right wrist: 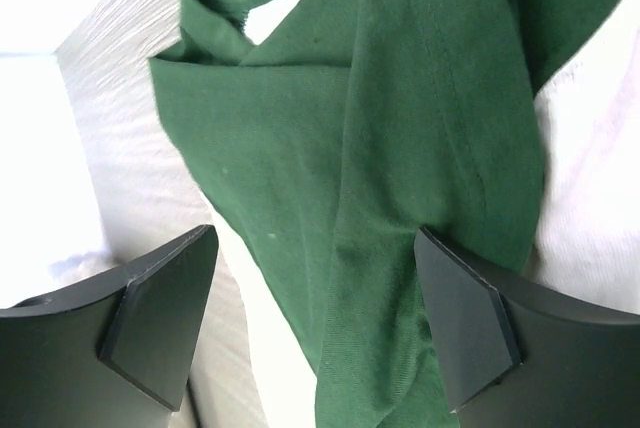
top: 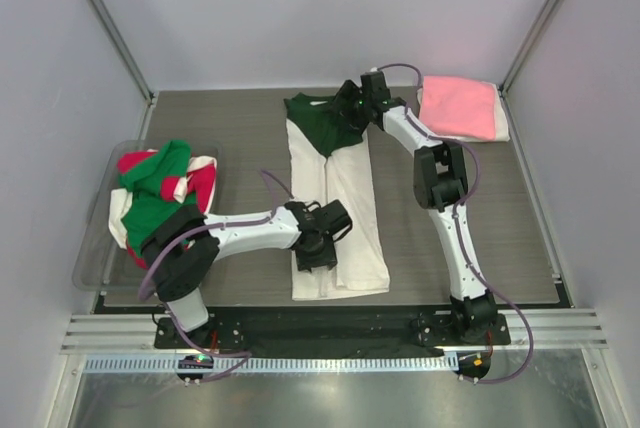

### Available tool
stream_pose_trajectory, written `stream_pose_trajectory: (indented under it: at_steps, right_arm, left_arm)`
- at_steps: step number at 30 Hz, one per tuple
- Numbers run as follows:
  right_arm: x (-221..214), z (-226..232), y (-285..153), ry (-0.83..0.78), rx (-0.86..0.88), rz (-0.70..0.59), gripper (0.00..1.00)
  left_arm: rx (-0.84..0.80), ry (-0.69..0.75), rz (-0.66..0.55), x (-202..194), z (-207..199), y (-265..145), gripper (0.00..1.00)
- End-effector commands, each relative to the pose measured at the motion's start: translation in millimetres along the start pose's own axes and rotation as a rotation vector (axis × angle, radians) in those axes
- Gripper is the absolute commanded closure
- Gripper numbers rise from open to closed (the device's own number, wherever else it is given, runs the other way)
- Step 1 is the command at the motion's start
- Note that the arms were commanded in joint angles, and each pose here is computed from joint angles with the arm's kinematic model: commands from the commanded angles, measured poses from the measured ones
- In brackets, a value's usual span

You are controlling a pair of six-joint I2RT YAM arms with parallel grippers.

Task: Fold and stack the t-shirts
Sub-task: Fold the tshirt

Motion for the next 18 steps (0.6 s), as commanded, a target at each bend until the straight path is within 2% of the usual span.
stream_pose_trajectory:
  at_steps: [1,5,10,12,16,17,18]
  right_arm:
    - [10.5,-61.6,-11.5,0.035,-0.294,-0.104,0.12]
    - [18.5,-37.2,-23.4,0.027,-0.2,-0.094,0.11]
    - [46.7,31.4,-58.1,0.0,0.011,-0.114,0.1]
    - [60.5,63.1,-87.1,-0.03,0.085,-0.145,0.08]
    - [65.9,95.7,-153.4,-0.101,0.095,-0.209,0.08]
    - [62.3,96.1,-166.5,-0.116,0.076,-0.222,0.08]
    - [43.8,74.8,-171.4,-0.114,0.007,-0.188,0.09]
  left_arm:
    - [0.092,0.021,-0.046,0.2,25.9,-16.6,0.5]
    - [0.071,0.014,-0.084,2.1,33.4,-35.2,0.5]
    - [0.018,0.012,-0.182,16.6,31.1,-81.7,0.49]
    - [0.001,0.01,-0.207,21.0,29.5,-95.9,0.49]
    - [-0.049,-0.002,-0.281,26.9,38.1,-121.1,0.49]
    - [-0.085,-0.014,-0.308,28.3,43.3,-132.2,0.48]
    - [-0.087,-0.013,-0.321,27.9,49.1,-131.8,0.48]
Point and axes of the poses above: each gripper's point midway between its finger pads, its own y axis out along the fingers, its own z axis along the line the jaws close on, x = y × z, the point moved 7 cm from there along -y, back along the fingers, and after that the axes turned 2 degrees about -y, right-handed, at the moved point
